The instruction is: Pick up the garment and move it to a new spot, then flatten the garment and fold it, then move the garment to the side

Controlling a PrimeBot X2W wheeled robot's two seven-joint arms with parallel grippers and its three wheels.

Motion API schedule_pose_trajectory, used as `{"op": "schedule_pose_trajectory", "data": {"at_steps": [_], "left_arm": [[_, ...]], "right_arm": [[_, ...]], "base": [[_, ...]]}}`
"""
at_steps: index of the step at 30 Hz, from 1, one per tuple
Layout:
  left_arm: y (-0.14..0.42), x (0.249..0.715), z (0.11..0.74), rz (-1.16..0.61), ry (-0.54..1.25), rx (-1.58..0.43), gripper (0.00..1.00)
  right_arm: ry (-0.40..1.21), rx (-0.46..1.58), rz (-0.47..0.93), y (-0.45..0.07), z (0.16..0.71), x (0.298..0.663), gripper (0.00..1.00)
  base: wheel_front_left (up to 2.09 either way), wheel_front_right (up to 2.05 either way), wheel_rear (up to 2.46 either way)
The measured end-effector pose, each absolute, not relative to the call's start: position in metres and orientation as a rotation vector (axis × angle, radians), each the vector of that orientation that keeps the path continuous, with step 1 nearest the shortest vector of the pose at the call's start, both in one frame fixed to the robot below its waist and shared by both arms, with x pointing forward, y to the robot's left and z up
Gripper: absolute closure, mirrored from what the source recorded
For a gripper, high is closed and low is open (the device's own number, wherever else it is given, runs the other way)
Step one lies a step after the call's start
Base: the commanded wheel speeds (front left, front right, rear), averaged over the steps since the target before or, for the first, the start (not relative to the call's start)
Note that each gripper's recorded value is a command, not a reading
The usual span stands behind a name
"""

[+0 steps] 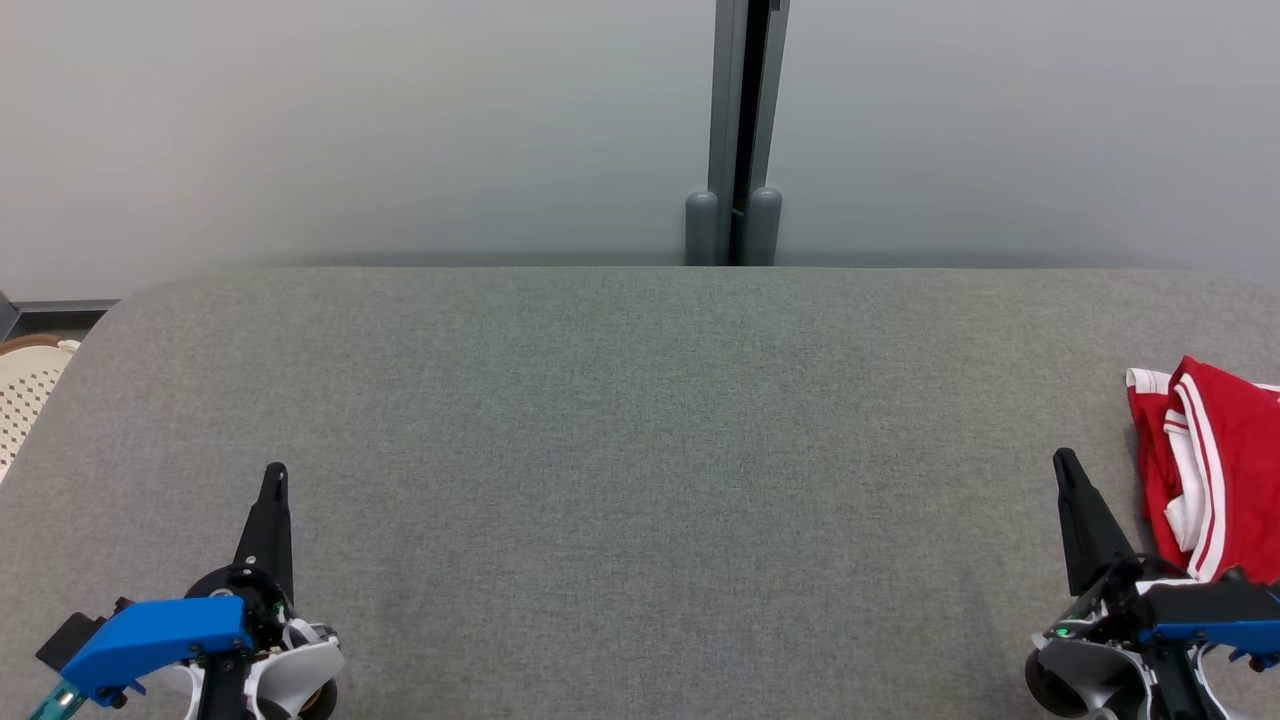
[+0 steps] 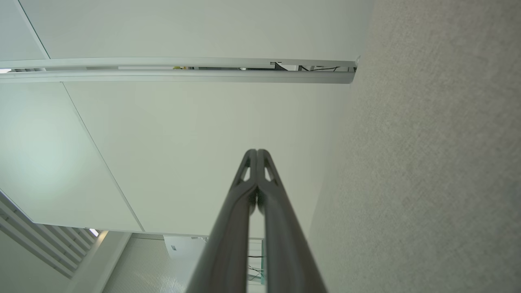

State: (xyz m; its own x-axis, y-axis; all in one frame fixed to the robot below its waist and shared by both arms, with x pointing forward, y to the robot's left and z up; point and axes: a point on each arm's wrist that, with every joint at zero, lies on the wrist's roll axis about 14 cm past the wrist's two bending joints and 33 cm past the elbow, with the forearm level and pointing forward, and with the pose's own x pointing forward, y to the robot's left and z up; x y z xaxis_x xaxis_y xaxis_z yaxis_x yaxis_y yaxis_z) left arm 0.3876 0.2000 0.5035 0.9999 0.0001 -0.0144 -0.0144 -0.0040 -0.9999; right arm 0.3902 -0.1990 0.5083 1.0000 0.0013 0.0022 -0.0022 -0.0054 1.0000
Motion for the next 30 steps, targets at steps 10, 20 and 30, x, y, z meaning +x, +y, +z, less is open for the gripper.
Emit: {"op": "schedule_pose_trajectory", "data": {"at_steps": [10, 20, 30], "left_arm": [[0.2, 0.3876, 0.5035, 0.011, 0.011, -1.575, 1.0], [0.1999, 0.3876, 0.5035, 0.011, 0.011, -1.575, 1.0], [0.1999, 0.3876, 0.5035, 0.011, 0.011, -1.575, 1.0]], "right_arm": [[-0.001, 1.576, 0.003, -0.199, 0.5083, 0.3902, 1.0], [-0.001, 1.576, 0.003, -0.199, 0.5083, 0.3902, 1.0], [-0.001, 1.576, 0.003, -0.199, 0.5083, 0.3901, 1.0]], "base": [[0.0, 0.0, 0.0], [0.0, 0.0, 0.0], [0.0, 0.0, 0.0]]}}
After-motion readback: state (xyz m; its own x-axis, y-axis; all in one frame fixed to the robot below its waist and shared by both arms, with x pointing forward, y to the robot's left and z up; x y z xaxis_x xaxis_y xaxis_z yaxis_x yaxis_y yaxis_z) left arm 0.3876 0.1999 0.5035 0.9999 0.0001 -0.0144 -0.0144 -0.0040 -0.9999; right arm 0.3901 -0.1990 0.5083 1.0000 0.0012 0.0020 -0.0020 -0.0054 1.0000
